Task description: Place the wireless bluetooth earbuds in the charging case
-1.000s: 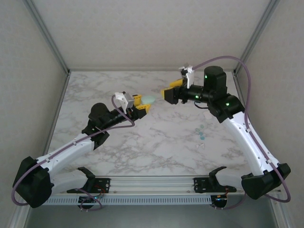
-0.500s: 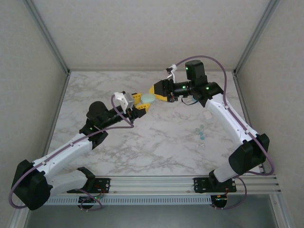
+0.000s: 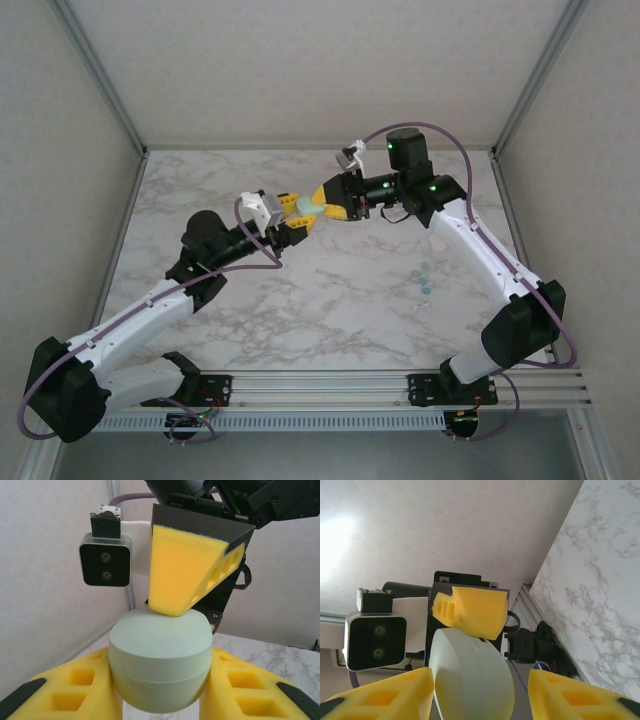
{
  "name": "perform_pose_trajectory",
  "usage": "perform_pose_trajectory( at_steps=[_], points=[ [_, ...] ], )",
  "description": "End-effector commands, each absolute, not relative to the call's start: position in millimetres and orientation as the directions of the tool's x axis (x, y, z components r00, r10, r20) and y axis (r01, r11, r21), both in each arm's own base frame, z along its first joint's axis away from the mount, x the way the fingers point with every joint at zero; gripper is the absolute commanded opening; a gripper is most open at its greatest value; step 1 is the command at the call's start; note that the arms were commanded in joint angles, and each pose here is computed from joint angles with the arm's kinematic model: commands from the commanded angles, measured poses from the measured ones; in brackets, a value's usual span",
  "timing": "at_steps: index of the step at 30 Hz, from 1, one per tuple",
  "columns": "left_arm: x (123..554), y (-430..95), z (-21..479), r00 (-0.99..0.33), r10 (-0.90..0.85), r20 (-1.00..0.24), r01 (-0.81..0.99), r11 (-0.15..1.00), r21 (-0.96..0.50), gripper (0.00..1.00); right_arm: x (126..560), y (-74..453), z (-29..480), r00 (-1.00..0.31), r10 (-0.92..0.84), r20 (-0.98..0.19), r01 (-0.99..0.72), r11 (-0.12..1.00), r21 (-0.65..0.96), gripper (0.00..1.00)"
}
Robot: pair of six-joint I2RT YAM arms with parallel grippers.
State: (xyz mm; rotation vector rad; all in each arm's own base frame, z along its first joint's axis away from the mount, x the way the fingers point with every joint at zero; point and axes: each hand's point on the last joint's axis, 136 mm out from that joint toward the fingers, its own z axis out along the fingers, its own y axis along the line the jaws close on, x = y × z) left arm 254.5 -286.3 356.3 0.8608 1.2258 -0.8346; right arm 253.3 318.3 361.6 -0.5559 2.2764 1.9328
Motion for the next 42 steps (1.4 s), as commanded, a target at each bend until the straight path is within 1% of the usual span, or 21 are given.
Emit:
perform_pose_trajectory(
  at_steps=[1,2,13,17,20,22,24,30,39,42],
  points=[
    [254.4,-287.4,373.0,0.187,-0.078,-0.979,0.885,0.447,0.134,0.22,244.5,321.0,366.0,-0.920,-0.241,-0.310,-0.338,0.087,0.937,0.53],
    [254.8,-287.5,372.7,0.184,-0.078,-0.980,0.885,0.447,0.131,0.22,244.9,321.0,366.0,-0.919,-0.242,-0.310,-0.338,0.085,0.937,0.53],
    [261.8,-289.2,369.4,0.170,-0.078,-0.982,0.880,0.460,0.116,0.24,240.9,325.7,360.9,-0.915,-0.260,-0.309,-0.338,0.075,0.938,0.32],
    [262.6,-288.7,369.0,0.169,-0.075,-0.983,0.878,0.465,0.115,0.24,243.0,326.0,357.3,-0.918,-0.251,-0.308,-0.338,0.086,0.937,0.26],
    [262.8,-288.3,368.4,0.165,-0.074,-0.984,0.877,0.468,0.112,0.29,245.7,326.5,357.6,-0.920,-0.234,-0.314,-0.343,0.094,0.935,0.23],
    [262.7,-288.1,368.3,0.160,-0.076,-0.984,0.877,0.468,0.106,0.35,248.4,327.5,361.3,-0.922,-0.216,-0.322,-0.346,0.079,0.935,0.21],
    [263.0,-287.8,368.0,0.153,-0.080,-0.985,0.878,0.469,0.098,0.37,249.3,328.3,365.8,-0.923,-0.204,-0.326,-0.342,0.052,0.938,0.20],
    [264.6,-285.5,372.1,0.134,-0.130,-0.982,0.879,0.473,0.057,0.43,252.3,328.8,375.5,-0.927,-0.171,-0.334,-0.343,0.026,0.939,0.18],
    [269.0,-286.5,373.3,0.130,-0.151,-0.980,0.877,0.479,0.043,0.45,256.6,330.6,376.8,-0.938,-0.144,-0.315,-0.318,-0.003,0.948,0.17],
    [270.0,-288.0,371.8,0.128,-0.143,-0.981,0.878,0.476,0.045,0.47,257.4,330.8,373.9,-0.941,-0.143,-0.307,-0.311,0.005,0.951,0.16]
  ],
)
